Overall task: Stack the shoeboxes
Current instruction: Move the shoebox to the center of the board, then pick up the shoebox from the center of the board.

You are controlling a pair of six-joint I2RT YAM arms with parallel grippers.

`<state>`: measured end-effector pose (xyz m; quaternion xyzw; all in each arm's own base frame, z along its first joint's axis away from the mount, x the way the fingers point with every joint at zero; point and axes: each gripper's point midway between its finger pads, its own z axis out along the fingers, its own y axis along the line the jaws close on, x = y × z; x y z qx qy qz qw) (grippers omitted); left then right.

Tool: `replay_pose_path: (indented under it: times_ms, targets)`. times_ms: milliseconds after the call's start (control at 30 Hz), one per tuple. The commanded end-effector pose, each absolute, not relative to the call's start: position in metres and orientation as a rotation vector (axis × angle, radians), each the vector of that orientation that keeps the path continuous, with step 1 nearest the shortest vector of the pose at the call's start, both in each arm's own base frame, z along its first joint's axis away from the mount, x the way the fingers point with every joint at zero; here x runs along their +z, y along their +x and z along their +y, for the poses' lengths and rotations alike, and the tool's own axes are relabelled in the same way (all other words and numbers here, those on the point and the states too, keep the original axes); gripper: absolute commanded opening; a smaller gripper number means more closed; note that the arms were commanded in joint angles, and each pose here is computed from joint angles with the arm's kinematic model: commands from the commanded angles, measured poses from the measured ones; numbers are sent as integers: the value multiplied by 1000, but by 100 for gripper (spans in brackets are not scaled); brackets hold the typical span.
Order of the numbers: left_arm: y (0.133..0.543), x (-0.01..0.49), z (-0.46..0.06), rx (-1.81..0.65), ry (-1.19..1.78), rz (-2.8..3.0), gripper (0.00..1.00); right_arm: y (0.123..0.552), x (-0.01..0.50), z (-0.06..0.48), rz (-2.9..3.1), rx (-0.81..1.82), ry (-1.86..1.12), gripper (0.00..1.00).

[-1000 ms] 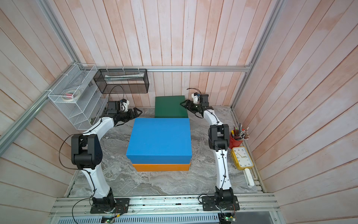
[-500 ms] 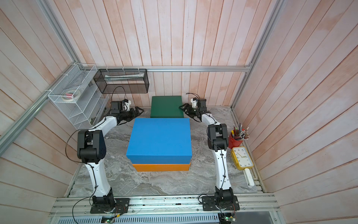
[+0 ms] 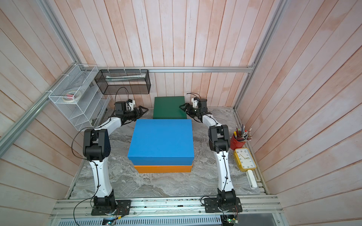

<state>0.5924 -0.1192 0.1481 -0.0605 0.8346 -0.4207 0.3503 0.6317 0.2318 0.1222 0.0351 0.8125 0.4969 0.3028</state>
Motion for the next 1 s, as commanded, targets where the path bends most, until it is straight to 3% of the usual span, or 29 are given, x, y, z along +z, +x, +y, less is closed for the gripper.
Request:
replay_pose_path:
  times_ms: [0, 667, 967]
  targets:
    - [601, 142, -127, -1147, -140, 2142, 100, 636, 117, 224, 2160, 1273, 105, 98]
    - [615, 138, -157, -1331, -43, 2061, 100, 633, 102, 243, 2200, 1378, 76, 95]
    - [628, 101, -162, -1274, -127, 2202, 100, 634, 108, 248, 2188, 1403, 62, 94]
